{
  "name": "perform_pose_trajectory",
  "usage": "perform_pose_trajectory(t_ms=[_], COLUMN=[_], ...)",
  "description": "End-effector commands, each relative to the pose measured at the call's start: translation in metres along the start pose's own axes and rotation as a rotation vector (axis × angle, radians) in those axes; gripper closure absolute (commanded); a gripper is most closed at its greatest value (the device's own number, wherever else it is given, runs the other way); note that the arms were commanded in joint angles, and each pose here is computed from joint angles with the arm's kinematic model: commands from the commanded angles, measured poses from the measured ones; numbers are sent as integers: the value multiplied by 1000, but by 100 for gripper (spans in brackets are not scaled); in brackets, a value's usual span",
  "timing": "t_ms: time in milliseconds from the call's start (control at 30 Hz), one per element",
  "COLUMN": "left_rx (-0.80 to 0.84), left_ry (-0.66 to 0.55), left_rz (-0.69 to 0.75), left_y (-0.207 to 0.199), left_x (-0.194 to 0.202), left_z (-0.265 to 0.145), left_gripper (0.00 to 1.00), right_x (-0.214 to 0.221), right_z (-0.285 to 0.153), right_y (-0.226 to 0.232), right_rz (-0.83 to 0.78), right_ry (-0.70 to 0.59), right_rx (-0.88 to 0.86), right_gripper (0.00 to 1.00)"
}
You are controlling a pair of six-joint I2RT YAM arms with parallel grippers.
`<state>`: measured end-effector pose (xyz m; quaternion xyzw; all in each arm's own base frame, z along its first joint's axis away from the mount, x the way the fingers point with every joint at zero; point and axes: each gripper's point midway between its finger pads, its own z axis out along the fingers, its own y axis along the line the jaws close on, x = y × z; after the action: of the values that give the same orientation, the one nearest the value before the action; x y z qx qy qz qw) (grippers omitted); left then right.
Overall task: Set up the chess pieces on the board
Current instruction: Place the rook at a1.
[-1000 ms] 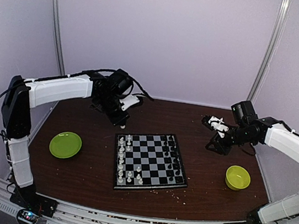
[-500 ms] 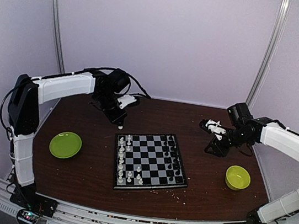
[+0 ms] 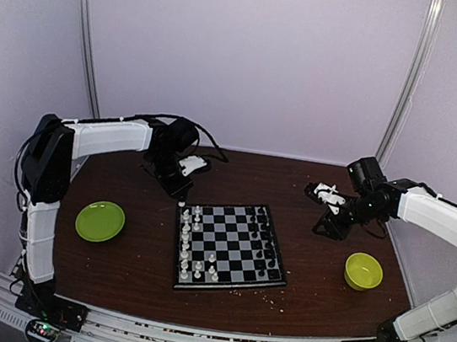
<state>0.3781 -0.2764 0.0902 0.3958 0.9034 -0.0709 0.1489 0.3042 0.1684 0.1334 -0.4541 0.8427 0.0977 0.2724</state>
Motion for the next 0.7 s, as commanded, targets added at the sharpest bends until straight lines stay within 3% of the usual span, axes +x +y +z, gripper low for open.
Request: perform_pose_trajectory(t_ms=[0, 667], left_rx=[-5, 30], left_ry=[-16, -17], left_rz=[-14, -34], left_y=[6, 9], left_x=[-7, -15], left_z=[11, 29], left_gripper=[94, 93], right_x=[-4, -5], right_z=[-4, -5], right_y=[-5, -3], right_rz=[-12, -19], right_ry=[-1, -3], right_rx=[19, 15], right_gripper=[64, 64])
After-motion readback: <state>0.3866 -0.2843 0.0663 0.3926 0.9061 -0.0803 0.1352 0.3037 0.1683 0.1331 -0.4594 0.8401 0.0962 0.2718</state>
